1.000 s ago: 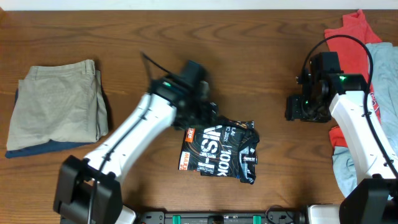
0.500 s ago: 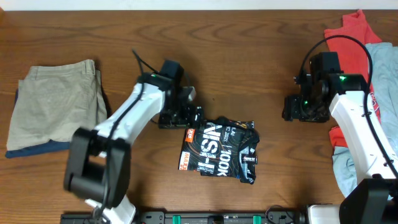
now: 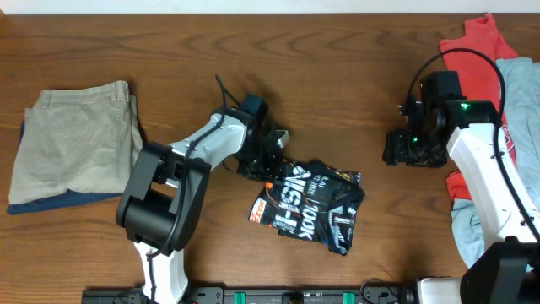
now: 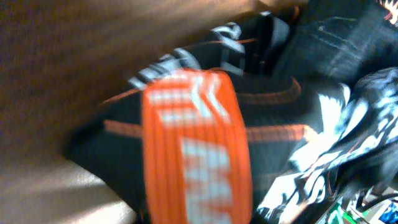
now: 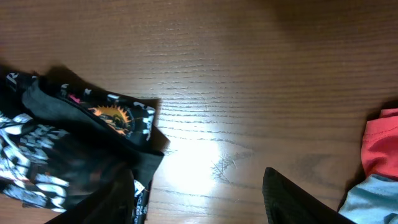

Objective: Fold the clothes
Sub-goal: 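Carry the jersey bundle left and place it on the khaki stack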

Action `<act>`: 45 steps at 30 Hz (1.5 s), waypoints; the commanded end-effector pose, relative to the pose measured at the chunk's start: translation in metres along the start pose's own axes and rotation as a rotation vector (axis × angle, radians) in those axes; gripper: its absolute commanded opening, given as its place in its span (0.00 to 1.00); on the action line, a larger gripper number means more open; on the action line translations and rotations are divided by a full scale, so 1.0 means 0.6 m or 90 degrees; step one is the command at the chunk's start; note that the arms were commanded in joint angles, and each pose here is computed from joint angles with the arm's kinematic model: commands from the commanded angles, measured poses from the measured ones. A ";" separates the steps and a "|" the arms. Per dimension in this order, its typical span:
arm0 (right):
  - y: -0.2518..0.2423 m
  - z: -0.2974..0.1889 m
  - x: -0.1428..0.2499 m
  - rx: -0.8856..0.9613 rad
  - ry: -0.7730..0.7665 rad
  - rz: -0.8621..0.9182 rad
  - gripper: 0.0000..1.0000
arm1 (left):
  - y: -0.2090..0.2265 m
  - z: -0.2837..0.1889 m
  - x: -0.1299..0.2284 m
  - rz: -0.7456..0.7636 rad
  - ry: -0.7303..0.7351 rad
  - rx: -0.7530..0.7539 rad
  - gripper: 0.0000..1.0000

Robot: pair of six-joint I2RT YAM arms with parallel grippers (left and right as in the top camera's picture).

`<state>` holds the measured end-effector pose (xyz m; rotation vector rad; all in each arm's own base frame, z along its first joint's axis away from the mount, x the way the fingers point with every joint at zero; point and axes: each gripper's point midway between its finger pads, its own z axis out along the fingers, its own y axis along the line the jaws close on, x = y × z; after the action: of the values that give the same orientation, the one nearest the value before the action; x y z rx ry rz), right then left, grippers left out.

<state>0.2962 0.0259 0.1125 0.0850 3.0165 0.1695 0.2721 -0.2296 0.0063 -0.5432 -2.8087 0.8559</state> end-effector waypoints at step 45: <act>-0.002 -0.007 -0.009 -0.001 -0.018 -0.008 0.64 | 0.520 -0.678 0.218 -0.816 -0.580 -0.513 0.06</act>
<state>0.2991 0.0259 0.1129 0.0838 3.0047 0.1692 0.3570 0.2512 0.1608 1.6309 -3.1586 -0.4170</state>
